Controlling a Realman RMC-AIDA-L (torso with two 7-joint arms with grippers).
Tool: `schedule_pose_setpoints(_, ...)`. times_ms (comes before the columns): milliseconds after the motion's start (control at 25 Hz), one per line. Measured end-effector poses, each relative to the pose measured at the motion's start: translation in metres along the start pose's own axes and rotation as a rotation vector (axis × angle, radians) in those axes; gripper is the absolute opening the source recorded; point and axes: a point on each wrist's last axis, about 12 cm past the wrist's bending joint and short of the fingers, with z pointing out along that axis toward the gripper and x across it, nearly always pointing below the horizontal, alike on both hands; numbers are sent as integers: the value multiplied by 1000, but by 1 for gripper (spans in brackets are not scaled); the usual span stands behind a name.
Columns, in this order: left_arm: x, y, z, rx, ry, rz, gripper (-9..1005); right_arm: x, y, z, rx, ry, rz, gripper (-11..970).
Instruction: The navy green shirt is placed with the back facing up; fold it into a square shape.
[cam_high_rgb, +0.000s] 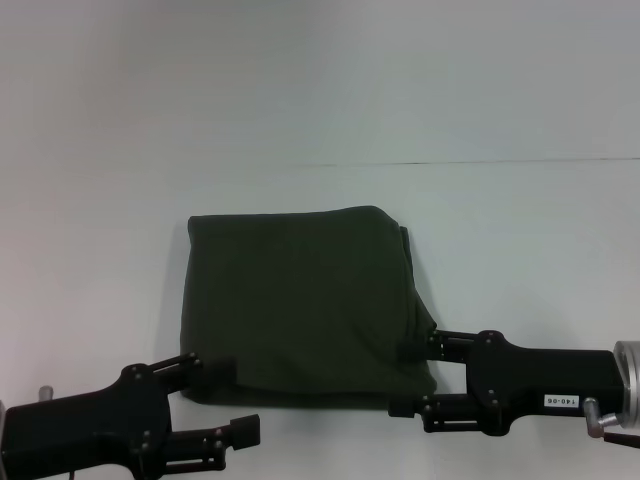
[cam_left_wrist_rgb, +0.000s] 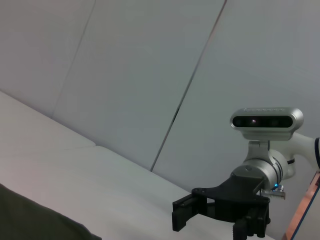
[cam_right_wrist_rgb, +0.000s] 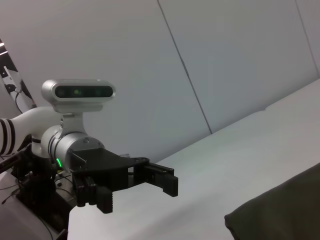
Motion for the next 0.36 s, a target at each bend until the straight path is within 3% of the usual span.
schedule_pose_setpoints(360,2,-1,0,8,11,-4,888,2,2,1,-15,12,12,820)
